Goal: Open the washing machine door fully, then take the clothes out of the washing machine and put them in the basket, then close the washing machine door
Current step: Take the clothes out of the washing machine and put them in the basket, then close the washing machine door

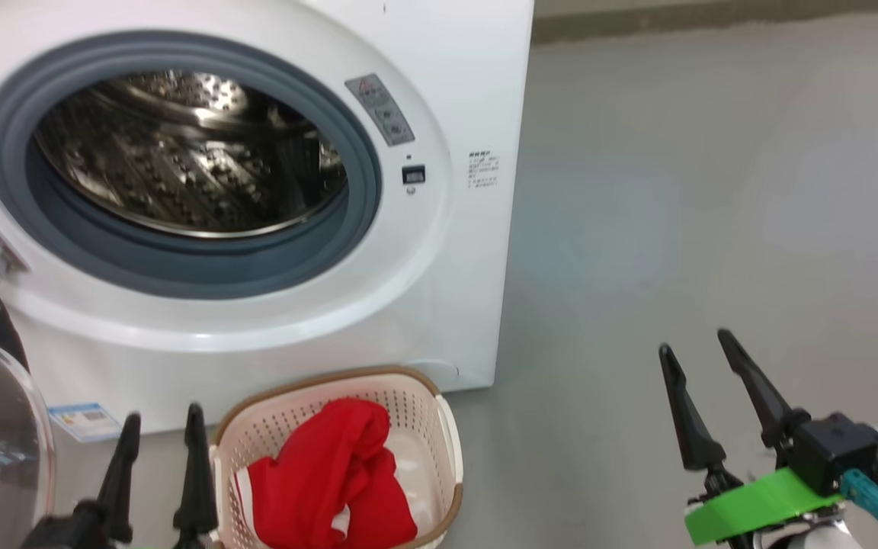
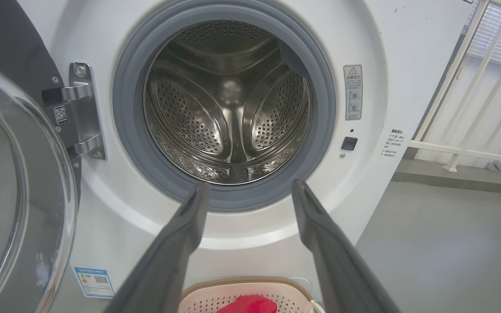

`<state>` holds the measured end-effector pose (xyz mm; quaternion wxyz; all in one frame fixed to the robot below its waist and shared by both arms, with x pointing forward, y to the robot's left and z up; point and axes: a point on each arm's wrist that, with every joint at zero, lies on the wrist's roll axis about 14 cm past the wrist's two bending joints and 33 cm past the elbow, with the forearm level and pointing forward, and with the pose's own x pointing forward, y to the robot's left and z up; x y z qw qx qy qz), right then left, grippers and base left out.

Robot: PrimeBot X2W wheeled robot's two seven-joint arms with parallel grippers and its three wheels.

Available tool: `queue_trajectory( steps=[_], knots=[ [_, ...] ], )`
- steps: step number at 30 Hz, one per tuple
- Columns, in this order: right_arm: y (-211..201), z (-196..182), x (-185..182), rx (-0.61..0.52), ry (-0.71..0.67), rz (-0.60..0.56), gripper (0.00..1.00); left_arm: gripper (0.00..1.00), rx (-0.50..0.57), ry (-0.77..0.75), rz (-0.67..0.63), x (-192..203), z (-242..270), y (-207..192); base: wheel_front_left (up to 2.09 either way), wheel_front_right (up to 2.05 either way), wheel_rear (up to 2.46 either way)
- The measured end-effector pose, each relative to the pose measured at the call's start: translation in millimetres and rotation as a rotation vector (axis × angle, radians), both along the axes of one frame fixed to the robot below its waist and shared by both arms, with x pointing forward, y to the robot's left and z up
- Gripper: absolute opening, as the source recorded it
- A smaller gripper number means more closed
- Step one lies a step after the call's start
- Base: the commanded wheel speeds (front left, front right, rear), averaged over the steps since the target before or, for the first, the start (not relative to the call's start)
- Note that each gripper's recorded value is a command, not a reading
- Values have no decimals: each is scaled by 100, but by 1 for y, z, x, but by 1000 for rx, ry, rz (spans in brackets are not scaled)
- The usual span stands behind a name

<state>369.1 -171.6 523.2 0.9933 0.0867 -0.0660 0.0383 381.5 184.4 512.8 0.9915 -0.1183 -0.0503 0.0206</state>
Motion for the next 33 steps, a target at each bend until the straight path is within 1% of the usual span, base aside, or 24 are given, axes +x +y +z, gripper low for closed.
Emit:
queue_trajectory(
  steps=[6,22,28,33],
  knots=[
    [-10,9,-12,2,-29,-31,100,100,5,-7,16,-14,3,3,0,0,0],
    [-12,10,-20,5,-32,-38,100,100,9,-13,26,-20,6,2,-4,4,0],
    [-10,11,-19,6,-36,-33,100,100,8,-16,27,-21,8,3,-83,83,0],
    [-9,11,-19,7,-37,-30,100,100,9,-22,27,-22,10,3,-158,158,0]
  ],
)
